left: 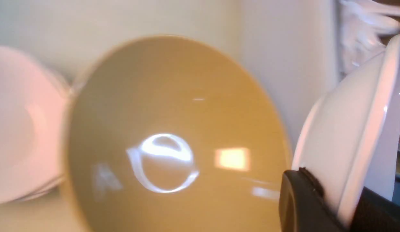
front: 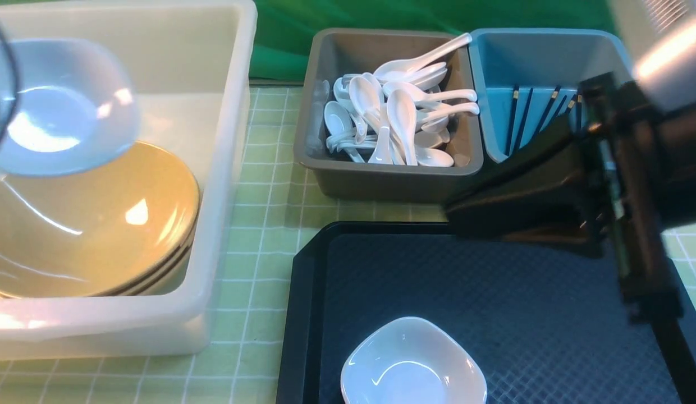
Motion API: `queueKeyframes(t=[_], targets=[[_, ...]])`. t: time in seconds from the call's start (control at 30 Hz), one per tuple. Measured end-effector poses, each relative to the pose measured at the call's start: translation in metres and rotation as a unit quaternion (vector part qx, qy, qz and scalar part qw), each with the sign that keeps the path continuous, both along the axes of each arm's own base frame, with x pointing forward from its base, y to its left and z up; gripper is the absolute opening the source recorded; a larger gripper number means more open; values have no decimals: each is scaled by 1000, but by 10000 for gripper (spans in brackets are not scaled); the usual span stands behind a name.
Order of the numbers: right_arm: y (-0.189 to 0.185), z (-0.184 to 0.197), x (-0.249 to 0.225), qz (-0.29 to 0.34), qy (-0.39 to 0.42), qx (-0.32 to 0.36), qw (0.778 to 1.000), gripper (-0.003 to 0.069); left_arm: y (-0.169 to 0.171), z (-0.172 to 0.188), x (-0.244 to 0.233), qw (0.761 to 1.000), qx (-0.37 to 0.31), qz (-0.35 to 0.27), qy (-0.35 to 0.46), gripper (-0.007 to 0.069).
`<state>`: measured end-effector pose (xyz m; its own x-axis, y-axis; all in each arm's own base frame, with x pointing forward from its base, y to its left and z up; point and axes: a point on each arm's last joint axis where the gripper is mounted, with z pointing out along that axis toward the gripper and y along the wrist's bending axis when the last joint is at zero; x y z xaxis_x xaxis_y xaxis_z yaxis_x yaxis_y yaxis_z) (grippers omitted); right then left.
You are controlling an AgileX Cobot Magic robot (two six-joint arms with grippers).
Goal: On green table put chopsticks spoon bowls plates into blue grey white boxes.
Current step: 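Place the white bowl into the white bin with the other dishes with the left gripper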
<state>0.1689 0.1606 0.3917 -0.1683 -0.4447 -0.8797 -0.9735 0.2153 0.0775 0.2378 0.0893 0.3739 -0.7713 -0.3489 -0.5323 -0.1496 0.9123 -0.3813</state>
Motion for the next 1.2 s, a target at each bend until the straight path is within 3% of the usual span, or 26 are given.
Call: queueKeyframes(t=[0.13, 0.3, 0.53, 0.77, 1.2], targets=[[23, 0, -9, 36, -31, -24, 999, 21, 26, -5, -9, 995, 49, 78, 31, 15], [42, 0, -7, 16, -57, -13, 998, 22, 44, -12, -16, 979, 83, 167, 80, 15], [49, -4, 0, 3, -61, -11, 998, 25, 67, -24, -17, 951, 135, 246, 130, 15], [57, -2, 5, -44, 27, 52, 997, 25, 84, -60, 6, 945, 115, 246, 181, 15], [59, -1, 4, -43, 37, 61, 997, 36, 99, -103, 25, 934, 97, 246, 239, 15]])
